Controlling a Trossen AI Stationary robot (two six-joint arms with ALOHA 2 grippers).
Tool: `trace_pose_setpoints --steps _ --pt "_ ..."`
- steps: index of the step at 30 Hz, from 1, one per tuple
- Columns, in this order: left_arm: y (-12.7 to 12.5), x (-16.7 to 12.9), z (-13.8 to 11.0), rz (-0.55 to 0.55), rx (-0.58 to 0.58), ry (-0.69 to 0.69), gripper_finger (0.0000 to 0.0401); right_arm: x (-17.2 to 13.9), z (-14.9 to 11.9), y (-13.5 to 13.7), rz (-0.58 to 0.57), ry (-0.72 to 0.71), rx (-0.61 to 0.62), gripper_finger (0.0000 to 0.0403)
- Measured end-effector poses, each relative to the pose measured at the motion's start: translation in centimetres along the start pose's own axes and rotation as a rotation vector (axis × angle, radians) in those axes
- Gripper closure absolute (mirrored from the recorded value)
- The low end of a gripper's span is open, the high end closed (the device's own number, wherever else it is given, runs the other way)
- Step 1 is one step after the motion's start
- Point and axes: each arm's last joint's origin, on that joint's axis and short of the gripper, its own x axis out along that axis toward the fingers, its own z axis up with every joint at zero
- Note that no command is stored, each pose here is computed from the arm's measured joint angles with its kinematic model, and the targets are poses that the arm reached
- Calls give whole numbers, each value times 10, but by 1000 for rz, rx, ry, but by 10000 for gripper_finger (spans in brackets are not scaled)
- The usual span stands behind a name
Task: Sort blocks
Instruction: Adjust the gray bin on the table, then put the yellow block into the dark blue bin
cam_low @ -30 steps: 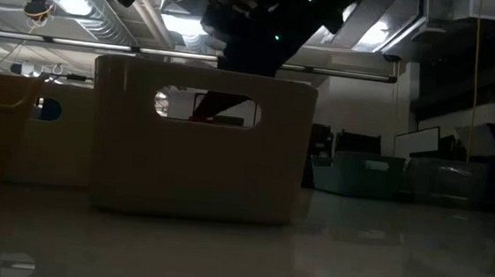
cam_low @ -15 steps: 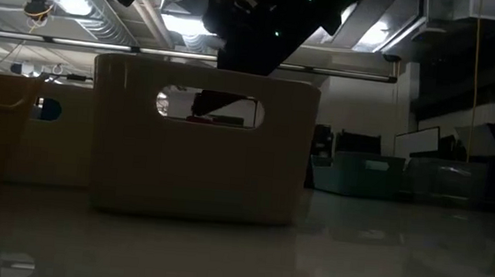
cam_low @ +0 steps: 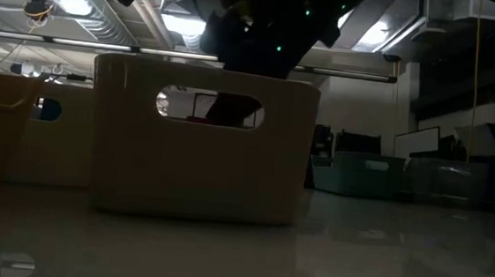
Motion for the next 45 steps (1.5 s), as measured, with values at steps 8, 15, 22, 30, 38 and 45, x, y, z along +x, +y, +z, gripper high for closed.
trace_pose_setpoints --steps 8,15,22,30,38,45 --pt "0 0 0 0 -2 0 217 9 0 -3 -48 -20 -1 303" --pt "0 0 0 -1 -4 -3 217 8 5 -16 -122 -87 1 390" --pt "0 0 0 -1 -8 -3 217 4 2 -46 -198 -101 49 377" --pt "0 0 0 -1 -8 -3 217 0 -1 -67 -162 -136 96 387" --pt "0 0 0 -1 -4 -2 217 1 1 -62 -134 -142 111 349" --pt "0 0 0 -1 -4 -2 217 1 0 -62 -134 -138 111 297"
